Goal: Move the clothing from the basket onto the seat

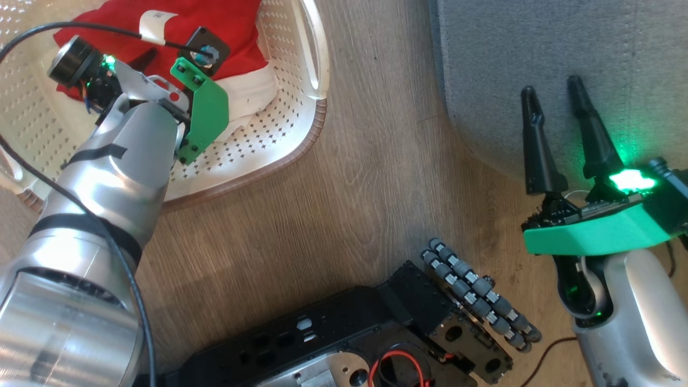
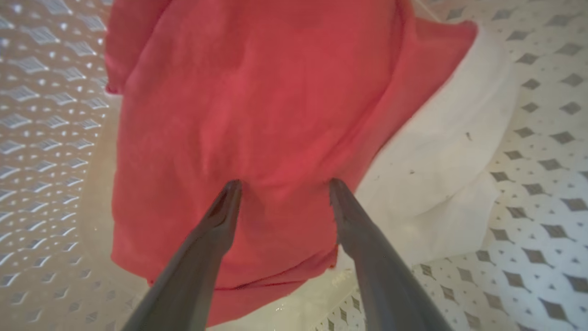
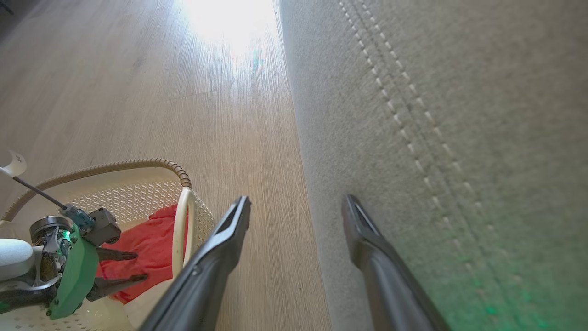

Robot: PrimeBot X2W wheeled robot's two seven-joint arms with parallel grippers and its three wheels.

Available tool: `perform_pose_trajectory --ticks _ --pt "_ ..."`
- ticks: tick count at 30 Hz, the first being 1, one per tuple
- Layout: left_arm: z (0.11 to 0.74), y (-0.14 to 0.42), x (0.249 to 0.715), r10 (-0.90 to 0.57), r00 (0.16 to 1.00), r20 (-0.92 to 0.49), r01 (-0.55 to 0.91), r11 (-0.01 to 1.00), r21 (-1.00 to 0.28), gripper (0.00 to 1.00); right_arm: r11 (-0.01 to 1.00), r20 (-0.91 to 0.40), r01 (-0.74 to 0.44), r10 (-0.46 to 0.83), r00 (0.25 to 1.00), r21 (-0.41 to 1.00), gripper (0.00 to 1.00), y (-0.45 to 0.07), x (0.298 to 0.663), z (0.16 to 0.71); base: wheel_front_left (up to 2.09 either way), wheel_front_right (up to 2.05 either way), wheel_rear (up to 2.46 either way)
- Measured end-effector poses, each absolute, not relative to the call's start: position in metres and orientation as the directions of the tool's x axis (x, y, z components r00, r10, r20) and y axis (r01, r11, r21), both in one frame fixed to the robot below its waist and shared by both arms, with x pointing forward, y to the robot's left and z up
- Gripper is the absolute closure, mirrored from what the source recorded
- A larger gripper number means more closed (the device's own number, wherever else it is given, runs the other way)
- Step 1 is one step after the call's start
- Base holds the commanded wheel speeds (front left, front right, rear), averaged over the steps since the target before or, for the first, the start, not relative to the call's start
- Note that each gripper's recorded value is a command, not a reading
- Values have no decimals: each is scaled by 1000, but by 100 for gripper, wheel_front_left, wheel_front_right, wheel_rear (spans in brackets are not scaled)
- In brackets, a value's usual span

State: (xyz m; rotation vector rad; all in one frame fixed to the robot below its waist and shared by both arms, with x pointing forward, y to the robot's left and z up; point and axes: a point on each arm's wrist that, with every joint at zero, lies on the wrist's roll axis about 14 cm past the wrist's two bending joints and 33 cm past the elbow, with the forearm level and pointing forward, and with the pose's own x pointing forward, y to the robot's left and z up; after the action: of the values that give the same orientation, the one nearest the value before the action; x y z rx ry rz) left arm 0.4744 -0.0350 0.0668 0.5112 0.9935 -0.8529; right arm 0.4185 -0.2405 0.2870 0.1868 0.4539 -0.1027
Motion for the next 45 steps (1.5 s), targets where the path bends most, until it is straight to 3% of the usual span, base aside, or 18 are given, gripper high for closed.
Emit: perform_pose_trajectory --ticks 13,35,36,37,38,45 --pt "47 -10 461 -280 190 -941 814 581 -9 0 977 -423 82 8 906 195 0 -215 427 286 0 0 0" --pt "51 -18 470 -326 217 -920 785 619 -34 0 976 -417 26 68 906 215 0 -193 432 279 0 0 0" --pt "51 -18 470 -329 215 -920 784 619 -39 9 976 -417 25 69 906 216 0 -193 432 279 0 0 0" --pt "51 -19 470 -334 212 -918 780 625 -47 65 976 -416 24 70 907 217 0 -193 433 279 0 0 0" --pt "51 -19 469 -336 211 -918 775 630 -53 100 976 -416 24 71 907 218 0 -192 433 278 0 0 0" --pt "51 -20 467 -344 201 -917 770 634 -70 100 975 -411 16 79 908 223 0 -190 435 278 0 0 0"
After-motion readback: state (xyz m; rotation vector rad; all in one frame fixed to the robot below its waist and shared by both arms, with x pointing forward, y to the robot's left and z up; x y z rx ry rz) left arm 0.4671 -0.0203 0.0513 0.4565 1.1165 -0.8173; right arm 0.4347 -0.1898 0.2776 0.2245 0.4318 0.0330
